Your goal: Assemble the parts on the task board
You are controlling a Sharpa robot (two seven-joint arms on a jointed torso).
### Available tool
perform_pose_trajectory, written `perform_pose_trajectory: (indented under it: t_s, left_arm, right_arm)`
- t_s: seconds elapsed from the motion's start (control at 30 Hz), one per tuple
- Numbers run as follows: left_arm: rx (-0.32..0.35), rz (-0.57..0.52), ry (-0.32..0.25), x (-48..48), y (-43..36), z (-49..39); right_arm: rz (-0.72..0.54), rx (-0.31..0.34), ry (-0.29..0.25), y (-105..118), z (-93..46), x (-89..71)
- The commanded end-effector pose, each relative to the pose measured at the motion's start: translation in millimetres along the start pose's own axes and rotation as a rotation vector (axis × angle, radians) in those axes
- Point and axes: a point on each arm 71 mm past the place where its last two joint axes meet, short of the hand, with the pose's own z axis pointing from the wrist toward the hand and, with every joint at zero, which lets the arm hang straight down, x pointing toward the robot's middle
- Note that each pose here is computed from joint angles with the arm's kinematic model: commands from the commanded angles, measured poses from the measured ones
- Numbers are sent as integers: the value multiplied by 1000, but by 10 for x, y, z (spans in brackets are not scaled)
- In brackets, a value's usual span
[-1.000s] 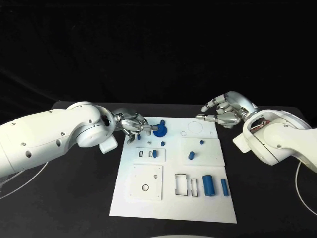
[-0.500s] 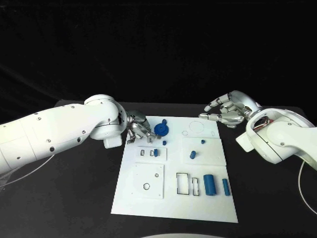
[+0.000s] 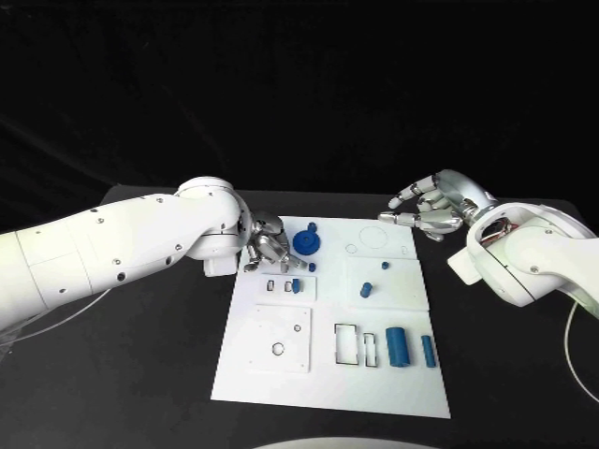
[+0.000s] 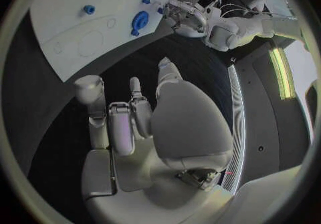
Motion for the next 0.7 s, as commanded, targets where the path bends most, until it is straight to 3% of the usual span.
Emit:
perform_pose_trajectory:
  t_s: [0.03,0.3,0.7]
  left_arm:
    - [-6,13,44,24,-11,13]
    - [0,3,81,50,-33,33]
    - [-4,12,120,88,-55,68]
  right_arm:
    - [35,-28,-28,15,7,-20]
    - [107,-45,-79,6,21,-66]
    - [117,-47,-88,-7,22,-83]
